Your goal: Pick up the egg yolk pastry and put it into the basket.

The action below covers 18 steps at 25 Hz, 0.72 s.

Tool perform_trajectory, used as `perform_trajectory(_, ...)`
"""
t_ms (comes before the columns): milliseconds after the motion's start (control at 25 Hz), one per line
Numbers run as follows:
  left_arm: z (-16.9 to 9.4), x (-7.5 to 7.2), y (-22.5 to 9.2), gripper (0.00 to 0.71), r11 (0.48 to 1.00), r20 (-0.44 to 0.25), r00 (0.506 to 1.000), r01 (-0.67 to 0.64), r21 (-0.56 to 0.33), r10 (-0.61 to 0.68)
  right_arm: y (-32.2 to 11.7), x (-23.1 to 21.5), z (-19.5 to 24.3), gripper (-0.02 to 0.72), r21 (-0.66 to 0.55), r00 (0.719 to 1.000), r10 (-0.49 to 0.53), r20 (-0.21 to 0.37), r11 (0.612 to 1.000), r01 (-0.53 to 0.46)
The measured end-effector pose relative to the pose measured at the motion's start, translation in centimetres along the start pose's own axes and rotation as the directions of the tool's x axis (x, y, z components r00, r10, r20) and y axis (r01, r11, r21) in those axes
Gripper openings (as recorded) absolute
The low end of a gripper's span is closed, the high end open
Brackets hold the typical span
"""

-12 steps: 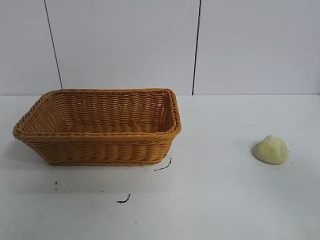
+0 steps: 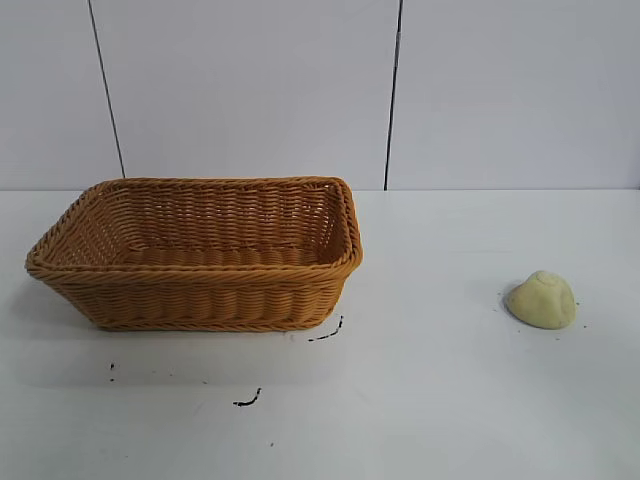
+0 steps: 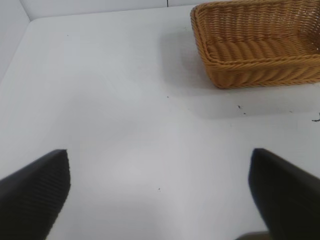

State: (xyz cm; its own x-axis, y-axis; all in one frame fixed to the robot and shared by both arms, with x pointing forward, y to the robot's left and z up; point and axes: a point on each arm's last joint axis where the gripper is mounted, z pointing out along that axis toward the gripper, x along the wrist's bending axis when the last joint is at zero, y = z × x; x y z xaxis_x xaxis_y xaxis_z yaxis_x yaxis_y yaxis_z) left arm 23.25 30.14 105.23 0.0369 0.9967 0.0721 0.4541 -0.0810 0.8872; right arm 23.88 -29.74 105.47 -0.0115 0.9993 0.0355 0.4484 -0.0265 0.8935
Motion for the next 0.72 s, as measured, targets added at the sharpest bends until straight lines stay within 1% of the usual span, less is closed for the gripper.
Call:
perform_trajectory(120,0.0,0.0,0.0,0.697,1.0,0.0,1.0,0.0,0.0,0.0,1.7,0.0,0.8,0.655,0.074,1.0,0.001,0.002,0.997,-0.001)
perform_trajectory(280,0.0,0.0,0.0,0.697,1.0,0.0,1.0,0.0,0.0,0.0,5.0,0.1,3.0,0.655,0.208,1.0,0.002,0.007,0.978,-0.003)
perform_trajectory(480,0.0,0.0,0.0,0.697,1.0,0.0,1.0,0.0,0.0,0.0,9.1,0.2,7.1,0.655,0.364,1.0,0.002,0.013,0.931,-0.007)
perform_trajectory(640,0.0,0.0,0.0,0.697,1.0,0.0,1.0,0.0,0.0,0.0,12.0,0.3,10.9,0.655,0.449,1.0,0.002,0.016,0.894,-0.009)
perform_trajectory(720,0.0,0.0,0.0,0.697,1.0,0.0,1.0,0.0,0.0,0.0,13.1,0.3,13.4,0.655,0.497,1.0,0.002,0.018,0.868,-0.011)
